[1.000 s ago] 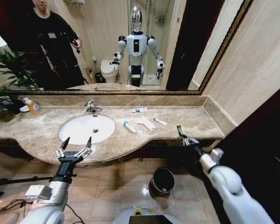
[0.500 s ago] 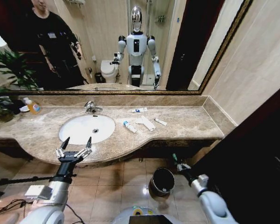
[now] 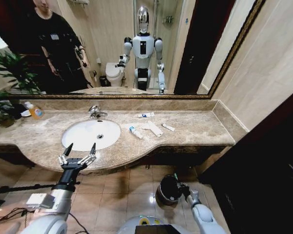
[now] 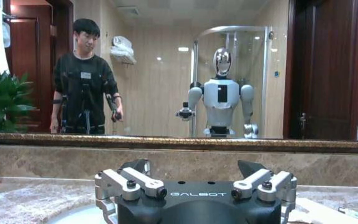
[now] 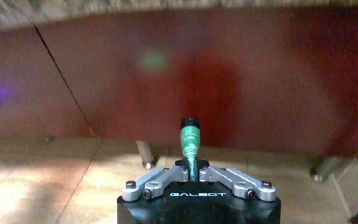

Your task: Pick up the trash from the sink and place it in the trash bin.

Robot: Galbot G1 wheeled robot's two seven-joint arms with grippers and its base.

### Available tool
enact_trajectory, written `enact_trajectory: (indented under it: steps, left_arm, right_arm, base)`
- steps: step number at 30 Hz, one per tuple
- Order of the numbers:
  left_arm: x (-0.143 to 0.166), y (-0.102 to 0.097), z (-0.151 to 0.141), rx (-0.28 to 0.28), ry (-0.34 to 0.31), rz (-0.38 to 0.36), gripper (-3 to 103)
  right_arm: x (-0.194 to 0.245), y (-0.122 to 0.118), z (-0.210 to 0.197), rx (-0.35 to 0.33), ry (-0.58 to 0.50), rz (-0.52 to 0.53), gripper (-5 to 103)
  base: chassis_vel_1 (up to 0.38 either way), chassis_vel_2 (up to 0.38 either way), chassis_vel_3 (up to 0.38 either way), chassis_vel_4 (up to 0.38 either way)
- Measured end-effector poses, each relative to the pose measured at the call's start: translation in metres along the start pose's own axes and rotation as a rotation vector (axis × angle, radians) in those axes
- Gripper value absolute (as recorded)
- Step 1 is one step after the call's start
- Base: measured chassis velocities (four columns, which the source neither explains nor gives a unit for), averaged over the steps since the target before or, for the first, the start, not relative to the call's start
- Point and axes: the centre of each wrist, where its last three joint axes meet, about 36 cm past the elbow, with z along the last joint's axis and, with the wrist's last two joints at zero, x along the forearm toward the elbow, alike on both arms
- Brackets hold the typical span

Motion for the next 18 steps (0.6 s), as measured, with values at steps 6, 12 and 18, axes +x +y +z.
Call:
enact_trajectory:
  steps: [6, 12, 18]
  left_arm:
    - [0.0, 0.0, 0.0, 0.0, 0.0, 0.0, 100]
    - [0.0, 0.0, 0.0, 0.0, 0.0, 0.0, 100]
    - [0.0, 0.0, 0.0, 0.0, 0.0, 0.0, 100]
  right_arm:
    - [-0.007, 0.0, 0.023, 0.011, 0.059, 0.017, 15]
    - [-0.003, -0.006, 0.027, 0.02, 0.053, 0.036, 47]
    - [0.0, -0.006, 0.029, 0.018, 0.051, 0.036, 69]
  base:
    - [0.0, 0.0, 0.0, 0.0]
    - [0.0, 0.0, 0.0, 0.0]
    - [0.0, 0.0, 0.0, 0.0]
